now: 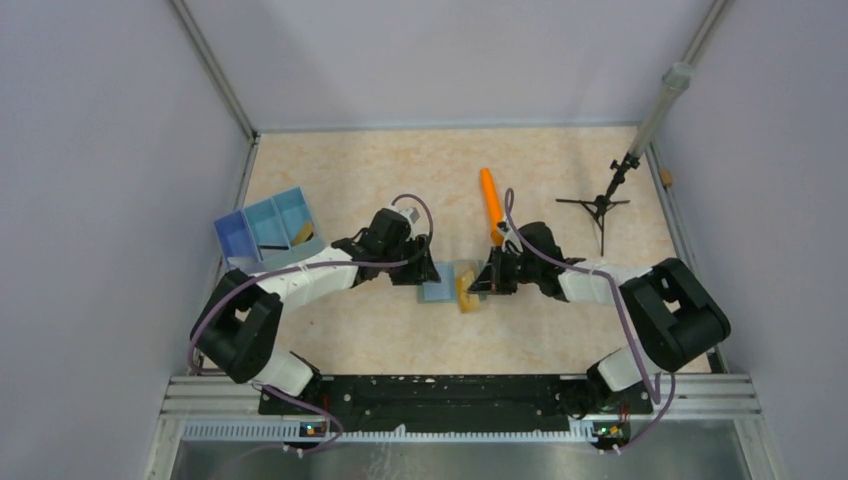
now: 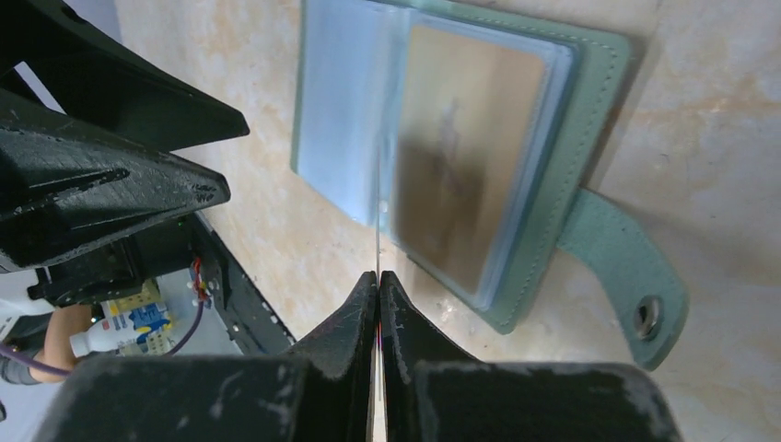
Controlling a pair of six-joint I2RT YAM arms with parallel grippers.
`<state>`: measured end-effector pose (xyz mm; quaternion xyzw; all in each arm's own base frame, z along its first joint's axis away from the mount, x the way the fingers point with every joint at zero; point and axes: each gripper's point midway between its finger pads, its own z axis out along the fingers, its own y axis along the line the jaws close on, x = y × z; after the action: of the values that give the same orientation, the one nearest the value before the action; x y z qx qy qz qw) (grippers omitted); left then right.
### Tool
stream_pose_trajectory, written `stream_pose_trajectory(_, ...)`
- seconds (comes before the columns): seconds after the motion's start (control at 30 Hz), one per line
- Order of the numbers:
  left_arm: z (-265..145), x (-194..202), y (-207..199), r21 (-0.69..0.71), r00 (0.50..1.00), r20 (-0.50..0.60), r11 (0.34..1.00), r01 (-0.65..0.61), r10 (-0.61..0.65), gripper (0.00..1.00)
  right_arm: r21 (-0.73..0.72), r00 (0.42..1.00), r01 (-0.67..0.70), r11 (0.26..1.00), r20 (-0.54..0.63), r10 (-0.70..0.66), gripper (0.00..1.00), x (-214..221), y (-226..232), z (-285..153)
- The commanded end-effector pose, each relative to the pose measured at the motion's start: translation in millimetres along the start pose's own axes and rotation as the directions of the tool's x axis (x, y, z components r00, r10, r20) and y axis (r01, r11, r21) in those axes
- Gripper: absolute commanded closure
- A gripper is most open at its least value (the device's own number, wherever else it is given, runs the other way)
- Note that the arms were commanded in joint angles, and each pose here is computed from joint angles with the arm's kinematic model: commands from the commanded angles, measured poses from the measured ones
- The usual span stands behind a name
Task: Put the credit cards into the card holder
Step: Insert the credit card into the card holder.
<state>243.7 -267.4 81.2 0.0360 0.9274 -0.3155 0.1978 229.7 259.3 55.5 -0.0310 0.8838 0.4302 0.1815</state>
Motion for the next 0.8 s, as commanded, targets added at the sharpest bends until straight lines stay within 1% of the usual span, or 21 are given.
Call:
stream_pose_trajectory(0.0, 13.2, -17.5, 12.3, -0.067, 0.995, 0.089, 0.996, 0.056, -0.05, 0.47, -0.042, 0.999, 0.008, 0.999, 0.035, -0.006, 1.0, -16.1, 4.6, 8.9)
stream_pose_trajectory(0.17, 15.7, -16.4, 28.8, -0.144, 0.994, 0.099, 0.988, 0.064, -0.05, 0.48, -0.054, 1.0, 0.004, 0.999, 0.023, -0.003, 1.0, -16.9, 2.7, 15.2)
stream_pose_trajectory(0.37, 23.1, -9.8, 45.0, -0.216, 0.997, 0.065, 0.975, 0.056, -0.043, 0.48, -0.079, 1.0, -0.003, 0.997, 0.004, 0.003, 1.0, -15.9, 2.6, 21.3)
stream_pose_trajectory(0.63, 29.4, -5.6, 55.4, -0.255, 0.998, 0.049, 0.965, 0.056, -0.045, 0.49, -0.099, 1.0, 0.0, 0.995, 0.003, 0.0, 1.0, -20.2, 5.9, 22.8)
stream_pose_trajectory(0.77, 32.1, -3.5, 58.9, -0.265, 0.998, 0.04, 0.963, 0.055, -0.046, 0.54, -0.093, 1.0, -0.002, 0.996, 0.002, 0.002, 1.0, -22.7, 4.0, 25.3)
